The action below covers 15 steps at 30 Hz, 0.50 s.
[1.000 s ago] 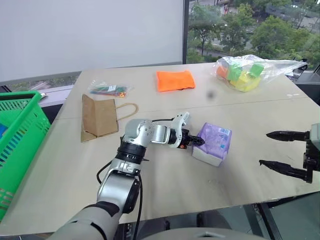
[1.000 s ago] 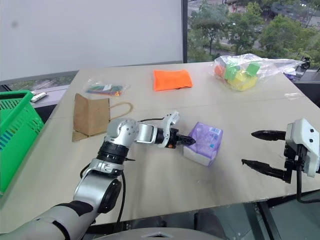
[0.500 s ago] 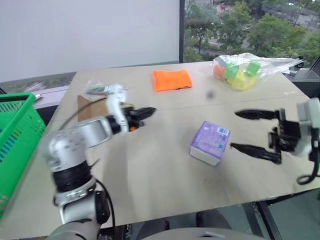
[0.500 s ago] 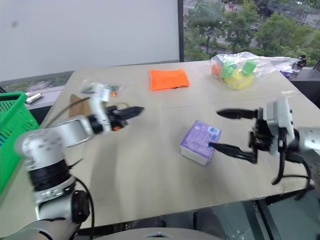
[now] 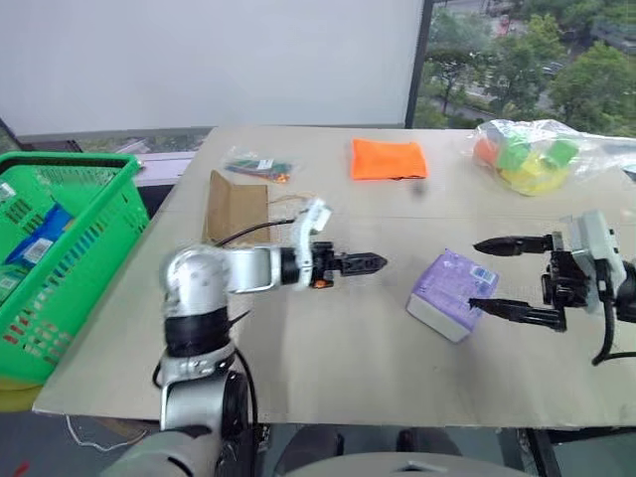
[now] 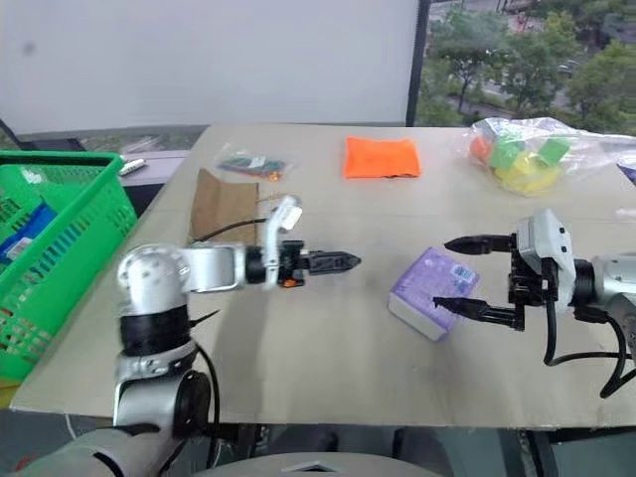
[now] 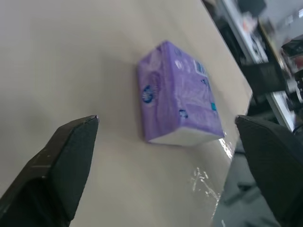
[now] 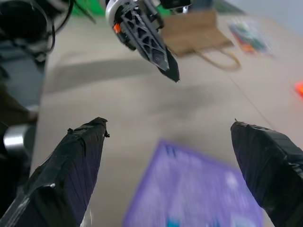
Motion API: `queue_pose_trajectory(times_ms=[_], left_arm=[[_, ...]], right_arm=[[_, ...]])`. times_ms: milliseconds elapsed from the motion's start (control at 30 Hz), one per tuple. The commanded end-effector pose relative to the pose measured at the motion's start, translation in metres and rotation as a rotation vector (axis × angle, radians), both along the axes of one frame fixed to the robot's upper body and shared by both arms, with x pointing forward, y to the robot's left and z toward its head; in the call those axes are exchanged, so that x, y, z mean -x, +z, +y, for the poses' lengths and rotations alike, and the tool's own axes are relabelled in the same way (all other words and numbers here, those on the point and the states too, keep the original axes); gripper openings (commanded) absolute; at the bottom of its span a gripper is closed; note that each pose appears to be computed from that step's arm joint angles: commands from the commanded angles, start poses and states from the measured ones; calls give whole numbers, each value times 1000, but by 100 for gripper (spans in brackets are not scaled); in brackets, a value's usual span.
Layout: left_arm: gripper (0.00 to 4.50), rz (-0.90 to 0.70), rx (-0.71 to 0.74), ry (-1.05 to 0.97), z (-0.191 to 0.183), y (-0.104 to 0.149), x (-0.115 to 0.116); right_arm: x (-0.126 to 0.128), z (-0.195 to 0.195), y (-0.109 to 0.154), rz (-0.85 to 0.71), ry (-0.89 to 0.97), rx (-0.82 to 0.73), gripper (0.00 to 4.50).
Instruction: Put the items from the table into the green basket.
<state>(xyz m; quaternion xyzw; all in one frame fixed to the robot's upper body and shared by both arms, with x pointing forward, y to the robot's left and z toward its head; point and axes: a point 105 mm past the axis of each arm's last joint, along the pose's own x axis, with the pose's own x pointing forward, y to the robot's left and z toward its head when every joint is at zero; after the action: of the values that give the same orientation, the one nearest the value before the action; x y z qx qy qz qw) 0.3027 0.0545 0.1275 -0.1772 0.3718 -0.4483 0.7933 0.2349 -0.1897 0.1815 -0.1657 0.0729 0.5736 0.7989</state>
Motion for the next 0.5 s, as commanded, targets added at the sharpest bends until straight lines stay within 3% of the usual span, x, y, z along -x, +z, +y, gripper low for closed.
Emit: queue_pose_trajectory(times_ms=[33,500], left_arm=[[449,32,-48,-52,-26,-13,-10],[449,58,-148,-163,-66,-50,-18]], right_arm=[[5,-19,7,-58,-61,106,450],[27,-46,4,-15,-190,177,450]])
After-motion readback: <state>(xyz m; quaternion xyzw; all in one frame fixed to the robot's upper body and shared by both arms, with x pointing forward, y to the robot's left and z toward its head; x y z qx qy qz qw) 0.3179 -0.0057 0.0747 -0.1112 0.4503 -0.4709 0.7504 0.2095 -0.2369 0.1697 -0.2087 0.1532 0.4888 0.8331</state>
